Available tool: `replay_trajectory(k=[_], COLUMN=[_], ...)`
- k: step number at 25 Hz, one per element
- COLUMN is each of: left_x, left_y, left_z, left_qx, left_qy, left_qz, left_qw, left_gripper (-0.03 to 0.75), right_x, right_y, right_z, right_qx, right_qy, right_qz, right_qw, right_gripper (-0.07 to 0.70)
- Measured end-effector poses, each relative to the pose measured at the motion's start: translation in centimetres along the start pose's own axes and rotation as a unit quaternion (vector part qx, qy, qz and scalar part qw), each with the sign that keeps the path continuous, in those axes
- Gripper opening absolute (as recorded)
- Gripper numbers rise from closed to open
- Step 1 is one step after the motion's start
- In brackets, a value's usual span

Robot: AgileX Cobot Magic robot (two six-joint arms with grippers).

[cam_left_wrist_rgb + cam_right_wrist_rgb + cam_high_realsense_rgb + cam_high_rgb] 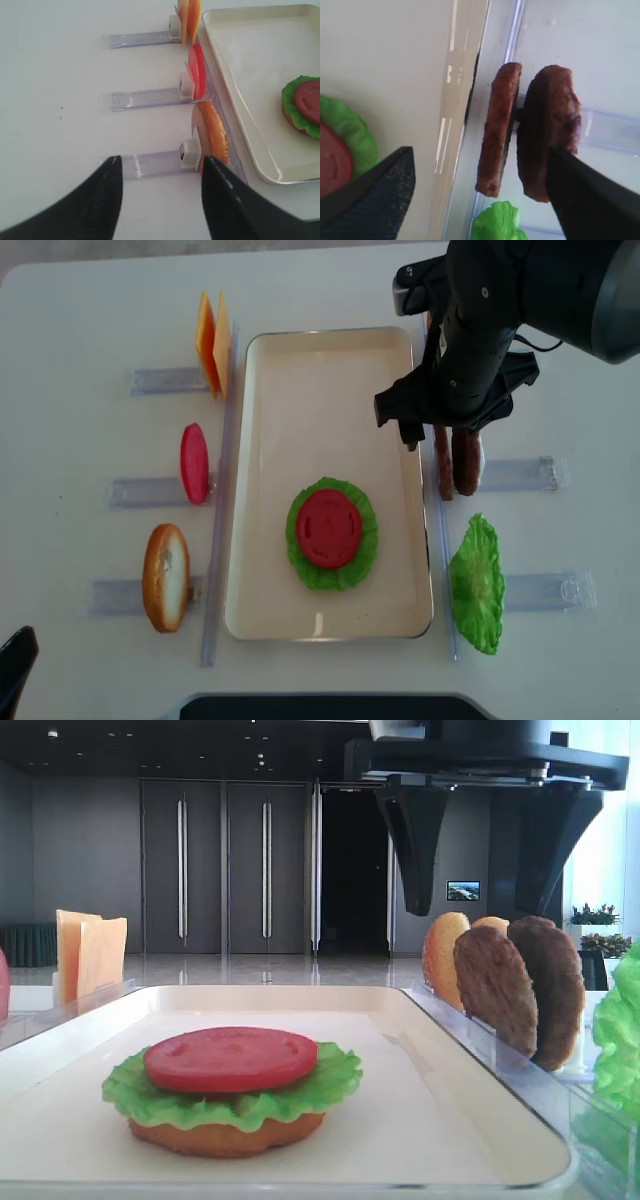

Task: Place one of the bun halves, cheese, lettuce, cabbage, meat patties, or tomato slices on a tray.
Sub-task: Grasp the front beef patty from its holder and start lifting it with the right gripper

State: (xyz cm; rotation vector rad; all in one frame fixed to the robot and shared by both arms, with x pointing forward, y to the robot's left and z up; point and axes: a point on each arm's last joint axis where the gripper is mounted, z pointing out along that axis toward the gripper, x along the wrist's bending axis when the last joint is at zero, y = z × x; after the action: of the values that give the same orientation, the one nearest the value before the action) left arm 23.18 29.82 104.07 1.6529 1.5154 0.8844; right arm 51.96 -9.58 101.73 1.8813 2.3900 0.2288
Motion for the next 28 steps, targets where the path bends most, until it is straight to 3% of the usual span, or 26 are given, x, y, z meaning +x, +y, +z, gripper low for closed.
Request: replay_trajectory(k=[18,28], left_x=[0.0,0.0], left_y=[0.0,0.0], left_z=[0.0,0.0], left_qx=[0.000,0.000], left_qy=[0.000,0.000], left_qz=[0.000,0.000], left_qw=[1.0000,1.0000], left_gripper=[0.391,0.391], right_x=[0.5,0.5], right_y=[0.3,0.2], right_z=[1.1,1.1], right_qx=[0.006,0.015], right_qy=[-0.011,-0.008], right_qz=[-0.021,-0.019], right_qw=[0.9997,0.9997], right_gripper=[0.514,0.514])
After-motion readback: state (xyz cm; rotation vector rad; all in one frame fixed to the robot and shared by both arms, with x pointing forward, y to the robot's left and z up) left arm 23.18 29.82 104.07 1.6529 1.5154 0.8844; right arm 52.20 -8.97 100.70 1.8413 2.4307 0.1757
